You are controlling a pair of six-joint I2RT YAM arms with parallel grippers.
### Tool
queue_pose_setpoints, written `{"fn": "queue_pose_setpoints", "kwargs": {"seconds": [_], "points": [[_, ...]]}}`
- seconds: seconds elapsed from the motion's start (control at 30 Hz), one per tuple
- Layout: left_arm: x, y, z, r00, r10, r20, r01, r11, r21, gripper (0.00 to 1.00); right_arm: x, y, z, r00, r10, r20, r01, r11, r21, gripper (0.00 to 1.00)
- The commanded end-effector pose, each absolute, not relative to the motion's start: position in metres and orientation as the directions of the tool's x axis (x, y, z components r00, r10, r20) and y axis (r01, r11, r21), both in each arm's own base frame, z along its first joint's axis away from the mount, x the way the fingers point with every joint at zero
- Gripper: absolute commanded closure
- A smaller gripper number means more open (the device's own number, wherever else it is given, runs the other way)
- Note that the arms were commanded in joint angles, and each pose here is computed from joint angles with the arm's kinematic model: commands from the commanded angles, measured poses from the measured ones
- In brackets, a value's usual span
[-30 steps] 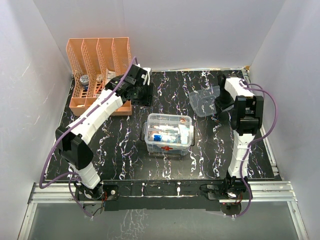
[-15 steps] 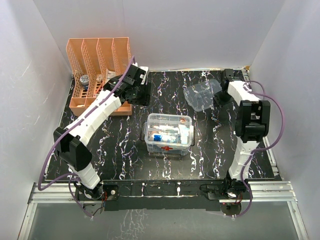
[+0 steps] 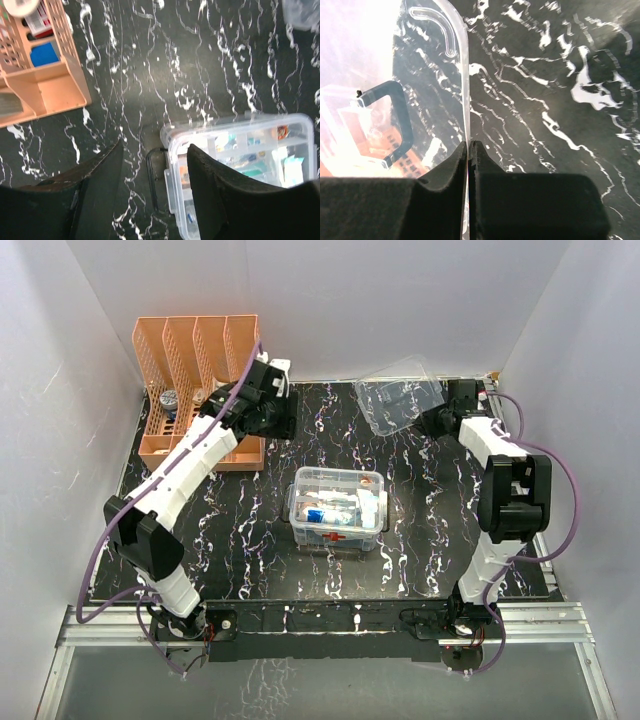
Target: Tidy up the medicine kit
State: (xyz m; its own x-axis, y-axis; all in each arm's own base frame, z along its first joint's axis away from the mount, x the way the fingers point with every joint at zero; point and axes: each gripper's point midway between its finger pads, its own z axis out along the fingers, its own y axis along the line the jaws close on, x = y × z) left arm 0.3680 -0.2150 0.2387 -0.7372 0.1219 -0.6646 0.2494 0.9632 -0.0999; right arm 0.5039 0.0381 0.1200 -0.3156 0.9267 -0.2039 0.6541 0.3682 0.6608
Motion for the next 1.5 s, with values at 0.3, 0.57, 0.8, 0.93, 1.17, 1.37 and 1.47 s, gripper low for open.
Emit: {"fn": "queue_pose_setpoints", "kwargs": {"seconds": [0.3,0.57,0.8,0.93,1.17,1.37,1.47], "points": [[0.427,-0.219,0.275,-0.643,0.002,-0.766,0.251,0.945,-0.209,0.46,0.515,0.11,0.25,-0.44,0.856,-0.272,-0.087,0.26,0.962,1.0],[0.433,-0.233,0.274,-0.644,0.003,-0.765,0.32,0.909,-0.266,0.46,0.485,0.164,0.291,-0.577,0.756,-0.309,-0.417,0.052,0.908,1.0],[0.442,-0.24,0.287,-0.625,-0.027,-0.78,0.356,0.879,-0.316,0.47,0.466,0.198,0.303,-0.667,0.659,-0.346,-0.531,-0.095,0.842,1.0],[0.45,-0.247,0.304,-0.59,-0.046,-0.806,0.404,0.847,-0.344,0.46,0.465,0.21,0.295,-0.692,0.632,-0.349,-0.513,-0.089,0.854,1.0],[0.459,-0.258,0.333,-0.566,-0.077,-0.821,0.517,0.743,-0.426,0.4,0.463,0.22,0.287,-0.714,0.603,-0.357,-0.491,-0.067,0.869,1.0],[0.445,-0.263,0.351,-0.628,-0.11,-0.771,0.591,0.576,-0.564,0.37,0.465,0.223,0.284,-0.722,0.581,-0.376,-0.485,-0.037,0.874,1.0],[0.435,-0.27,0.354,-0.672,-0.11,-0.733,0.603,0.493,-0.627,0.39,0.466,0.224,0.283,-0.724,0.576,-0.38,-0.483,-0.029,0.875,1.0]]}}
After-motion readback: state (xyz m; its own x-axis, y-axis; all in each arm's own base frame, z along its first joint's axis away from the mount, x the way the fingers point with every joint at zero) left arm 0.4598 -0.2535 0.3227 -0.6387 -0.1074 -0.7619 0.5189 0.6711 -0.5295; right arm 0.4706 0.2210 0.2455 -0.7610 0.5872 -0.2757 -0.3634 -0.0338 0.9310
